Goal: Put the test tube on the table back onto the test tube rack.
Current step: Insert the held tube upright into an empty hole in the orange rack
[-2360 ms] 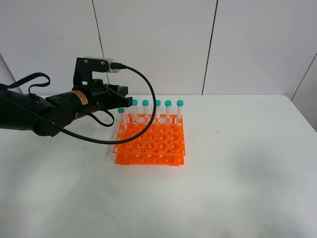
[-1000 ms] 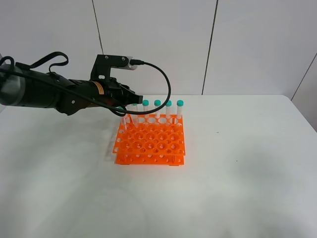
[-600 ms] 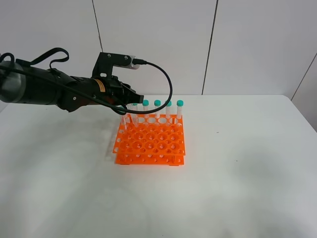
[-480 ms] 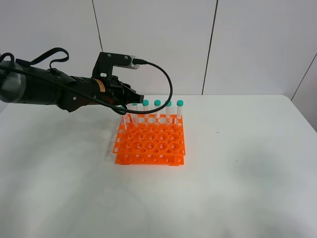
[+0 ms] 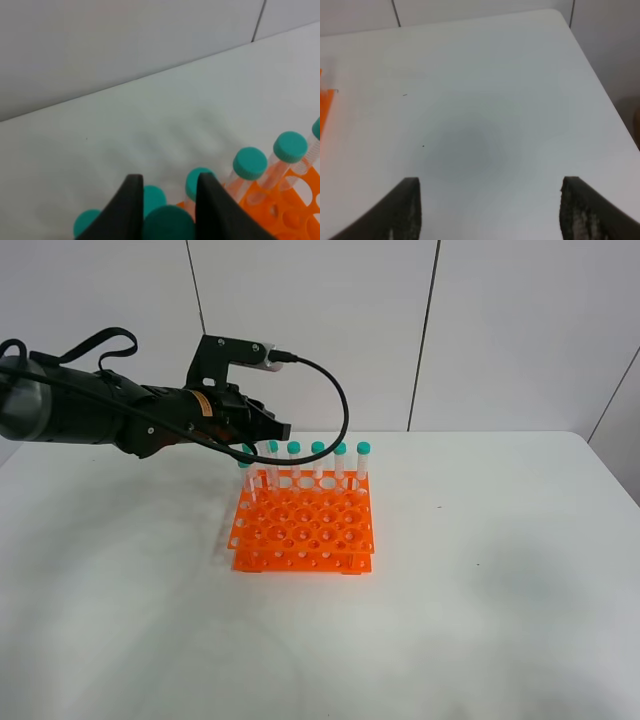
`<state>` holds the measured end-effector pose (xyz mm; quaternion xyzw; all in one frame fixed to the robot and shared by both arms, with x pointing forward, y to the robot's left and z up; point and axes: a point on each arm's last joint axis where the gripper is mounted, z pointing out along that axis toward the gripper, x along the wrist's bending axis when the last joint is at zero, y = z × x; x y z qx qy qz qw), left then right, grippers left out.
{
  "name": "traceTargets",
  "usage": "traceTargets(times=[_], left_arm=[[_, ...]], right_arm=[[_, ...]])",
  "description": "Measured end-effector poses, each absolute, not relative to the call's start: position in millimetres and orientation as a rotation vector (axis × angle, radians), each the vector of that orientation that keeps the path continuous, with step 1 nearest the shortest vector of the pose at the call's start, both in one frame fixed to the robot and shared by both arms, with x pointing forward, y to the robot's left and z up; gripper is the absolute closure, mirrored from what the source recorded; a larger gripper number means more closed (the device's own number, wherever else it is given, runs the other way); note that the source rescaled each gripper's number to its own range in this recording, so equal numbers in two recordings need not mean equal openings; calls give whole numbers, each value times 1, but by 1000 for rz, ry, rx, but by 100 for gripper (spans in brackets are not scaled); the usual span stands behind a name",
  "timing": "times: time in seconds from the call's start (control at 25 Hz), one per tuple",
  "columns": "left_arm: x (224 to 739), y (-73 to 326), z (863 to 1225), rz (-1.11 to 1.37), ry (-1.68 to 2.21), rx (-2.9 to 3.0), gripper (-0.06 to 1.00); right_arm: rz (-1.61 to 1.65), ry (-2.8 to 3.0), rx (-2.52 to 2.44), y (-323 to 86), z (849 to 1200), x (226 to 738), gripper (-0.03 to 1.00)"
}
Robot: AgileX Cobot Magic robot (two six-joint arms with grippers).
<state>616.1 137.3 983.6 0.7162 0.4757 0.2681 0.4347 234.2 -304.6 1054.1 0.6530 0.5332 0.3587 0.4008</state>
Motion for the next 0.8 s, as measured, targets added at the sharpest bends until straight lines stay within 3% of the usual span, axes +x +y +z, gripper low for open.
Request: traceTargets(times=[0.8], left_arm=[[621,136,959,645,1208,1835,94]], right_arm=[[907,1348,1651,-305,1054,234,33]])
